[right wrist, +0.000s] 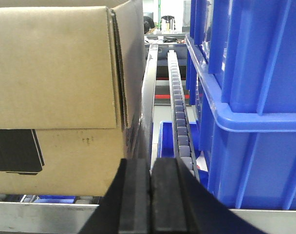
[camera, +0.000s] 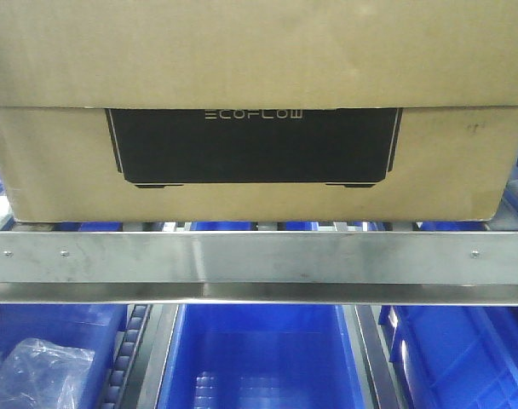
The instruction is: Grab box from left shelf to table start
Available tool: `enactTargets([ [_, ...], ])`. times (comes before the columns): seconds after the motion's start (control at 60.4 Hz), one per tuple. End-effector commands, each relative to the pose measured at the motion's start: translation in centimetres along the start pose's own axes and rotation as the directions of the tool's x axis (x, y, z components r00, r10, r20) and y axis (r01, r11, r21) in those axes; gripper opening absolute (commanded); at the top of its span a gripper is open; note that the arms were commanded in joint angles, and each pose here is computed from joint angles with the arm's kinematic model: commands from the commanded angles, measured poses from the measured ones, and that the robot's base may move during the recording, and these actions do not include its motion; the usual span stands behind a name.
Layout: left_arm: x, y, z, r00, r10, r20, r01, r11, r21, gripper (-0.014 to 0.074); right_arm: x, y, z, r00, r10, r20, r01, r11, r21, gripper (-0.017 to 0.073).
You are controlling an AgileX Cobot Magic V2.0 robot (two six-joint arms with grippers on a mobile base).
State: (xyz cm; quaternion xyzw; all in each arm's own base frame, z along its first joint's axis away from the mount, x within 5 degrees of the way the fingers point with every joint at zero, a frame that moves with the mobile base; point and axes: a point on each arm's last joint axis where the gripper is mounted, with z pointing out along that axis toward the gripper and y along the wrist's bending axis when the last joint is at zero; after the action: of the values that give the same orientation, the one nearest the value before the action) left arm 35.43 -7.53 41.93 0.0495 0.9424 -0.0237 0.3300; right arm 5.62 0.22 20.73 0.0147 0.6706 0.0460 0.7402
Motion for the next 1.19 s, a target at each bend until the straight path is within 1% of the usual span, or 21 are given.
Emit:
enactTargets([
  [0.0,-0.9,0.0,-2.6,0.997,-0.011,0.083,0.009,1.0,0.021,0.024,-0.8,0.0,-0.1,0.996,-0.006,0.093,0.005,1.0,0.007,0.0018],
  [0.182,-1.0,-0.1,-1.4,0.998,-0.013,0.054,0.012,1.0,0.019,0.0239,-0.8,0.0,-0.1,0.996,-0.006,0.093,0.005,1.0,0.007,0.0018],
  [0.431,-0.9,-0.1,-1.3,0.999,-0.014,0.041,0.013,1.0,0.016,0.0234,-0.8,0.0,-0.1,0.996,-0.006,0.093,0.005,1.0,0.007,0.0018],
  [0.497,-0.9,-0.1,-1.3,0.999,-0.013,0.041,0.013,1.0,0.014,0.02,-0.8,0.0,-0.1,0.996,-0.006,0.093,0.005,1.0,0.007,0.0018],
  [0.663,-0.9,-0.1,-1.3,0.999,-0.013,0.041,0.013,1.0,0.014,0.0057,-0.8,0.0,-0.1,0.996,-0.006,0.093,0.005,1.0,0.007,0.0018],
  [0.762,-0.9,-0.1,-1.3,0.999,-0.013,0.041,0.013,1.0,0.014,0.0004,-0.8,0.0,-0.1,0.996,-0.006,0.093,0.005,1.0,0.007,0.0018],
  [1.044,-0.9,-0.1,-1.3,0.999,-0.013,0.041,0.013,1.0,0.014,-0.0078,-0.8,0.0,-0.1,0.996,-0.006,0.093,0.005,1.0,0.007,0.0018],
  [1.176,-0.9,-0.1,-1.3,0.999,-0.013,0.041,0.013,1.0,0.014,-0.0085,-0.8,0.0,-0.1,0.996,-0.006,0.093,0.005,1.0,0.007,0.0018],
])
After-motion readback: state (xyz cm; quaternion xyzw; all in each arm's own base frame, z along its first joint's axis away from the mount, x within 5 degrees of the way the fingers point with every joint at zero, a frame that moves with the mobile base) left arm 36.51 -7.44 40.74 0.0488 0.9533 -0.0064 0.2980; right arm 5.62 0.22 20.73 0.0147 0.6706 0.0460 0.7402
